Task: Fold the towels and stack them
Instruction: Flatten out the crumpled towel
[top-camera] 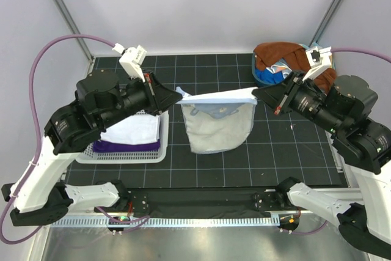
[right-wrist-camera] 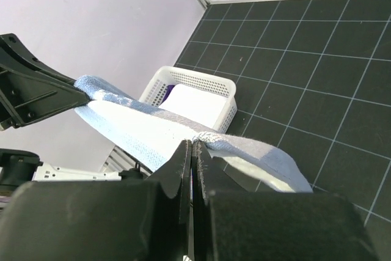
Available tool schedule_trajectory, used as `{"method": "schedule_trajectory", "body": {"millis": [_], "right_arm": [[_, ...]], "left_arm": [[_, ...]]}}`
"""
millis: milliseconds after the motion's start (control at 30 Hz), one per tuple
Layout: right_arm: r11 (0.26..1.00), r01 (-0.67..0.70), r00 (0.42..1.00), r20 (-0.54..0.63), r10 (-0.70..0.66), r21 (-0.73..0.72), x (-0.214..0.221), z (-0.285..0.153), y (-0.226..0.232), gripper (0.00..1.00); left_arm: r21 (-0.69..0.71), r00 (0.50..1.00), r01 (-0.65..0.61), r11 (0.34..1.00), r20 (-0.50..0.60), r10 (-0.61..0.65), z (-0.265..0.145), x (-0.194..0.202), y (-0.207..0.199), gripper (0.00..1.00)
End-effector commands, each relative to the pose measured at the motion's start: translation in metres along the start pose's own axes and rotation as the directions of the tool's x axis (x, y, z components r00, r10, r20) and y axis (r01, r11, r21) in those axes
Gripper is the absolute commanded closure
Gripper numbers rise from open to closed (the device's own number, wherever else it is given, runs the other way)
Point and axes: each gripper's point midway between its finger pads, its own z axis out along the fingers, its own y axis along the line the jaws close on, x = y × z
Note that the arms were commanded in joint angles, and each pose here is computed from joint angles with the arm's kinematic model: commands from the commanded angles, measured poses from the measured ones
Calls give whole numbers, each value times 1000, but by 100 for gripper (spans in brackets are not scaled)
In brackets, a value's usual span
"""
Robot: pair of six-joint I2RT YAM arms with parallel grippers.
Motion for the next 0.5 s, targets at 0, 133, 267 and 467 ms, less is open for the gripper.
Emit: {"method": "schedule_trajectory", "body": {"millis": [0, 133, 267, 467], "right_arm": [[998, -9, 999, 41, 11, -63, -13, -18, 18, 99], [996, -25, 999, 32, 27, -81, -9, -21, 21, 99], [996, -49, 998, 27, 51, -78, -2, -20, 17, 99], [997, -67, 997, -50, 65, -42, 26, 17, -4, 99]], "left_arm": [[79, 999, 20, 997, 24, -22, -19, -10, -17, 100], [90, 999, 34, 995, 23, -36, -21, -9, -19, 100], [79, 998, 52, 996, 18, -54, -17, -3, -15, 100], [-41, 996, 88, 995, 31, -87, 8, 9, 13, 100]]}}
